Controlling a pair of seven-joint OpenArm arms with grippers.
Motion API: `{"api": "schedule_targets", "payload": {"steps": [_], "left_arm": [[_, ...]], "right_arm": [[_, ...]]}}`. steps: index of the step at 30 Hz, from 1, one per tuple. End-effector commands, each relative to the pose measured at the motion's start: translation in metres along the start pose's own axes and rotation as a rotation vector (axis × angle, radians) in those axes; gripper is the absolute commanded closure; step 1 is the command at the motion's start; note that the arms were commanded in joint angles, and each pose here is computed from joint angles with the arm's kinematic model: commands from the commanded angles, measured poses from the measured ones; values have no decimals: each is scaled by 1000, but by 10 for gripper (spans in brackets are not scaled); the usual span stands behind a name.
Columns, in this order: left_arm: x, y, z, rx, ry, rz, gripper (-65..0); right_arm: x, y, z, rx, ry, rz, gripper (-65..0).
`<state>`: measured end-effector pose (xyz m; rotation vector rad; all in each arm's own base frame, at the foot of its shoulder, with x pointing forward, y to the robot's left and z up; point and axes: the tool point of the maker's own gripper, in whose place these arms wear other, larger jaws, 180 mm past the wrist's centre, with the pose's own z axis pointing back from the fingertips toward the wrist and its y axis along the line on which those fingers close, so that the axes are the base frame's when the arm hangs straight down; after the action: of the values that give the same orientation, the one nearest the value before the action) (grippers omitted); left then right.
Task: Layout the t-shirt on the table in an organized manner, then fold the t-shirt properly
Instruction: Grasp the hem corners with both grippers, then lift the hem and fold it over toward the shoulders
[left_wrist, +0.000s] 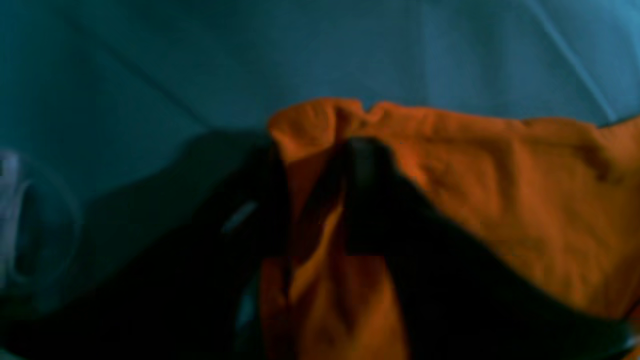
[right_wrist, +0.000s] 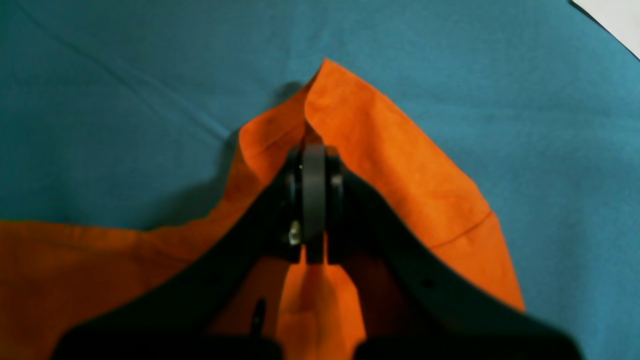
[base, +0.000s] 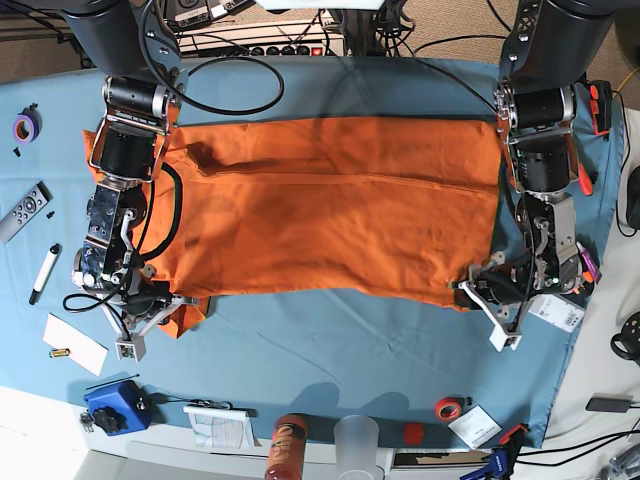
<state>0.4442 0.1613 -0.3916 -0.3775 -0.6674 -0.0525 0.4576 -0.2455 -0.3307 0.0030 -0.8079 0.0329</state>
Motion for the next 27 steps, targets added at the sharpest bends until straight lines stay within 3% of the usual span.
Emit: {"api": "schedule_targets", "payload": {"steps": [1,2,7,12,17,24,27], "left_arm": [[22,1,7,2,-46,-12,-43],[21,1,7,1,-44,-11,0],[19,-16,8,-91,-17,52,0],[11,-28,20,-167,71,76,0],[17,-24,42,-246,75,115,0],[19,-10,60,-233,77,85,0],[22,-19,65,-273,80,50,0]], "right_arm": [[30,-7,8,-11,-81,4,0],[32,-7,9,-11,-89,3,0],[43,-7,11,-3,-152,-7,0],[49,-8,16,54,-185,-37,0],[50,-16,27,138,-217,-111,0],[47,-27,43,236,-262,-189,0],[42,-27,50,248,-266,-191,0]]}}
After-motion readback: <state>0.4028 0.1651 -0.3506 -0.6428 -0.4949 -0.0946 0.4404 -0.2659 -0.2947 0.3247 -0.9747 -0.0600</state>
